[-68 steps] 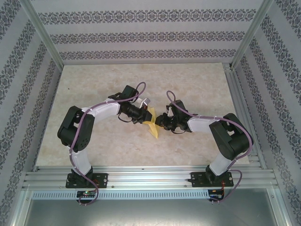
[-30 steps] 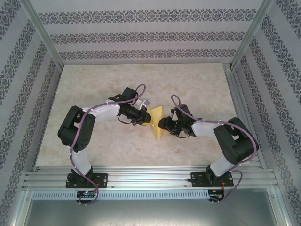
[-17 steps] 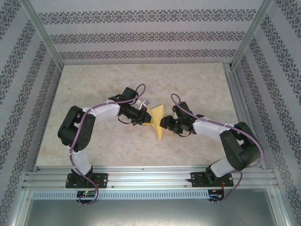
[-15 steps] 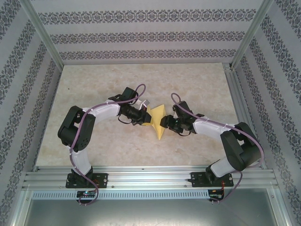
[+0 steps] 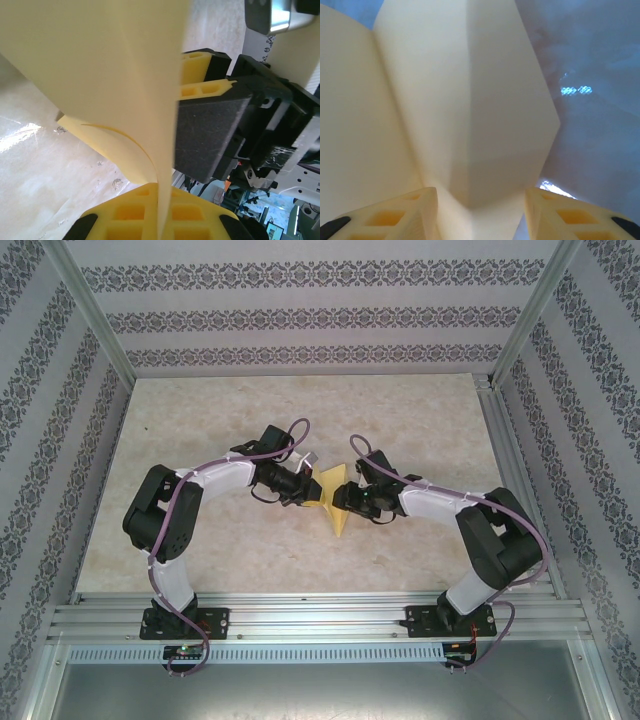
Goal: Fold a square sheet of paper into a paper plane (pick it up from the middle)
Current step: Fold the wing for the fifth time at the center of the table.
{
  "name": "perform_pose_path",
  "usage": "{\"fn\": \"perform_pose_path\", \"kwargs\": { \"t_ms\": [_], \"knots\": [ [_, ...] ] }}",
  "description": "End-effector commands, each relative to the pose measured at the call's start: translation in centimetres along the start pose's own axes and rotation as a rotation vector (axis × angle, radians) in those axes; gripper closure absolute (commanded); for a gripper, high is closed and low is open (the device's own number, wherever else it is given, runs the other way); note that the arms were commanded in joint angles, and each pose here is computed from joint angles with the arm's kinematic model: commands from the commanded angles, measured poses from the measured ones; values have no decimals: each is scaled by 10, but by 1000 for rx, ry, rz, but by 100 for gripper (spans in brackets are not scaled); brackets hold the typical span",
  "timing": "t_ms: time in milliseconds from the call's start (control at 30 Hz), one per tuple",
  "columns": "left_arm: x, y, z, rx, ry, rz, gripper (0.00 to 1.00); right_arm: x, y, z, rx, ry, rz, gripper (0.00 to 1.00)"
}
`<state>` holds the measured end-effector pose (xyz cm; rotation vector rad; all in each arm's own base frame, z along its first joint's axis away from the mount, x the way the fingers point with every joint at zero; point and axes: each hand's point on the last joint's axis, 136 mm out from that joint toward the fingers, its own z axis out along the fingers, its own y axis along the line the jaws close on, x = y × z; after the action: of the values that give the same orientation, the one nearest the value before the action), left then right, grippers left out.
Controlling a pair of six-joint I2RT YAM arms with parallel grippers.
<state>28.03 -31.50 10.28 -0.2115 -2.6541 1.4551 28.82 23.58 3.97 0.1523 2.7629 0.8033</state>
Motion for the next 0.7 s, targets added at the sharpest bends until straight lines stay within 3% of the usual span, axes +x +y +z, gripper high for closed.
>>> {"fn": "perform_pose_path", "kwargs": {
  "t_ms": [0,233,667],
  "knots": [
    [-6,-4,-1,17,-5,18,96,-2,19,5,-79,6,-23,53],
    [-6,-4,0,20,-3,19,96,1,24,16,-141,26,13,57],
    [-5,-5,3,22,1,22,96,10,4,17,-33,45,5,51]
  ]
}}
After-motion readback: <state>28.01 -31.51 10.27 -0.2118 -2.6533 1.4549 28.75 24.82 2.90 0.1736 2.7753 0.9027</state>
